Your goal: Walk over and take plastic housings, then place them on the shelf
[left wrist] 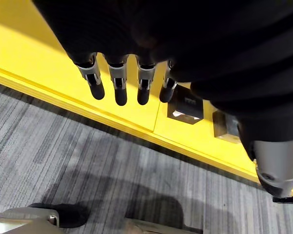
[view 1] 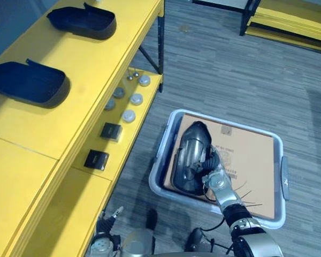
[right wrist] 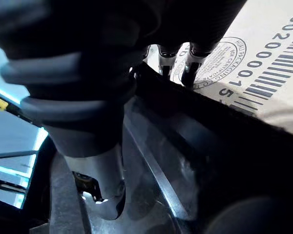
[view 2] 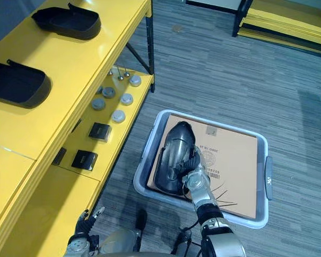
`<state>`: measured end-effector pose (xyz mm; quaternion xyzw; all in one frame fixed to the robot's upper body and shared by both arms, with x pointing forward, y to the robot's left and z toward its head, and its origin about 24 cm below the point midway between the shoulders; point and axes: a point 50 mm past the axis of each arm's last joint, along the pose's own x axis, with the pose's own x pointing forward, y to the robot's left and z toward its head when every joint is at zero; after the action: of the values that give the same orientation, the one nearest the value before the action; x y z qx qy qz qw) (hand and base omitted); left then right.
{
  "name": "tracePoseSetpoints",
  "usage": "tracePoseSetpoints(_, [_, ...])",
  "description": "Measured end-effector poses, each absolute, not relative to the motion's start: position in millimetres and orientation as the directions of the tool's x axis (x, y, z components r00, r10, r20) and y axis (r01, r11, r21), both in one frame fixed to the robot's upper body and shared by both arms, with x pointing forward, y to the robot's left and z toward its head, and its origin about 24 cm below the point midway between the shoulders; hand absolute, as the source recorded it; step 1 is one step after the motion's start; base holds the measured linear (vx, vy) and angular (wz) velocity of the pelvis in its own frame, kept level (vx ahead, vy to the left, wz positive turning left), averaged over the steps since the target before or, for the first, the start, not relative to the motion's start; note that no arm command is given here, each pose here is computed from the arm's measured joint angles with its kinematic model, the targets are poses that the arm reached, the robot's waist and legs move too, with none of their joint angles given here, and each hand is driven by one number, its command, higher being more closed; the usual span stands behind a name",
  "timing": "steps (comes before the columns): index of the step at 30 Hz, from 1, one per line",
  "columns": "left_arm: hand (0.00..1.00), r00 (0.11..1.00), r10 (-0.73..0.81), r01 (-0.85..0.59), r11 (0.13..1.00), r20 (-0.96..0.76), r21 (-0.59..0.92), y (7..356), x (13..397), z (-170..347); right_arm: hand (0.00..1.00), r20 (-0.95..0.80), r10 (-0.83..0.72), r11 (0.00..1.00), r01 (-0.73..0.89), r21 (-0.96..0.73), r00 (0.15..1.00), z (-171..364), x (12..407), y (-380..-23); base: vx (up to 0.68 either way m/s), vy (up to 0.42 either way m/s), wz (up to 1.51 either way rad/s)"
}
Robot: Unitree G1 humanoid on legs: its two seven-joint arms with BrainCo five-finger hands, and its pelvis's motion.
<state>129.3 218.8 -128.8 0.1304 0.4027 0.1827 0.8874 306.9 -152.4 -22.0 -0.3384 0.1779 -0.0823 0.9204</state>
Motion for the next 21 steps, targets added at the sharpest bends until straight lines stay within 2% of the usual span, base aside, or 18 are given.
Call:
tracePoseSetpoints(5, [0.00,0.610,0.422,-0.208,0.902,-0.670,0.379,217,130,-130,1.00,-0.261,-0.287,0.749,0.046,-0.661,0.922,-18,311,-157,-0.03,0.012,0.03])
tracePoseSetpoints(14, [0.00,0.612,0.416,-0.202,0.904,-0.673,0.376,216,130,-130,1.00,-0.353,-0.273,0.803,0.010,-0.596,0.895,-34,301,-157,0.02,0.014,-0.05])
tracePoseSetpoints(21, [0.00,0.615,0.415,-0.202,0.905,-0.670,0.375,216,131,-129,1.00,-0.329,-0.306,0.813,0.066,-0.578,0.893,-30,299,-166,0.02,0.003,0.01])
